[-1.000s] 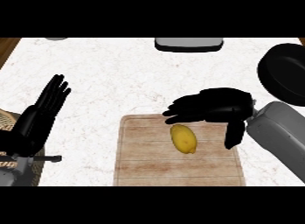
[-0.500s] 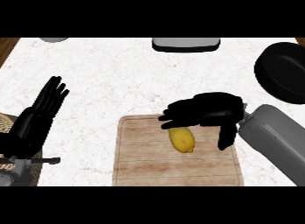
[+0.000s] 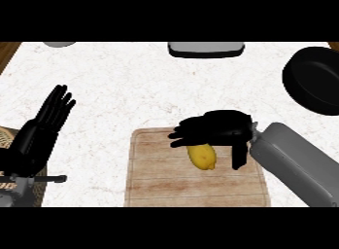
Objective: Pick the lemon from the cutting board and place it in the pot
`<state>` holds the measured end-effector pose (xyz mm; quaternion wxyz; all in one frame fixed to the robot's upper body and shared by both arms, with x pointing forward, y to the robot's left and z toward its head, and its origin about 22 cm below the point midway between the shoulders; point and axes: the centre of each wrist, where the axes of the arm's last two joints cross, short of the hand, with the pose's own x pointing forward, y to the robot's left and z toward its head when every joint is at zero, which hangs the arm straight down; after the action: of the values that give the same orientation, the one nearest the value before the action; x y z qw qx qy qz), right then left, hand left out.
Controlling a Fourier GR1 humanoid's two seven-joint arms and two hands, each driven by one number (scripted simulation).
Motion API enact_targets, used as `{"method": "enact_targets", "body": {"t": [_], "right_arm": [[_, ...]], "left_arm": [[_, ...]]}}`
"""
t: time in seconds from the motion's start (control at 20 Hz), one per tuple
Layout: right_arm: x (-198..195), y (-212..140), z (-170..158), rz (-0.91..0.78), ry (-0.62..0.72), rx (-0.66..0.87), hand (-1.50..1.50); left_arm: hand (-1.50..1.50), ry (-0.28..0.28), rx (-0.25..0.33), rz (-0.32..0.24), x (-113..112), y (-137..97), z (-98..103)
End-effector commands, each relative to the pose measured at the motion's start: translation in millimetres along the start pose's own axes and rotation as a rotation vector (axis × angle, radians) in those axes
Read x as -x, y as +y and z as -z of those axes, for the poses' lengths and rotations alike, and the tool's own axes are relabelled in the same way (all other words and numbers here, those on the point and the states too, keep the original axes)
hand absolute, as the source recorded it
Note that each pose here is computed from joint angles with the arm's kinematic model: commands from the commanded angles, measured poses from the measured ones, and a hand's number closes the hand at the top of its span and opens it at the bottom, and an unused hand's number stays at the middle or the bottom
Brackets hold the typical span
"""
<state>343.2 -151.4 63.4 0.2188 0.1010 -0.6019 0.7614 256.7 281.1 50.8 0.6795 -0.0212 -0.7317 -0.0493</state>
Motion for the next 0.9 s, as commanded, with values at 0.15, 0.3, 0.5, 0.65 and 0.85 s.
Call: {"method": "enact_targets", "body": {"t": [0.15,0.3,0.5,0.65,0.85], "right_arm": [[4,27,23,-0.004,-0.028,0.004,-1.5],[5,34,29,0.008,-0.029,-0.004,-1.5],[2,48,41,0.027,-0.077,-0.045,-1.5],[-18,45,70,-0.053,-0.194,-0.025,1.5],[-5,51,52,-0.079,-0.207,0.003,1.5]], "left_arm": [[0.0,-0.11,-0.174,0.001,-25,-5,35],[0.0,-0.109,-0.185,-0.008,-17,-10,27],[0.0,-0.101,-0.186,0.006,-13,-11,25],[0.0,-0.119,-0.18,-0.014,-30,-8,34],[0.0,-0.107,-0.18,-0.009,-15,-2,18]]}}
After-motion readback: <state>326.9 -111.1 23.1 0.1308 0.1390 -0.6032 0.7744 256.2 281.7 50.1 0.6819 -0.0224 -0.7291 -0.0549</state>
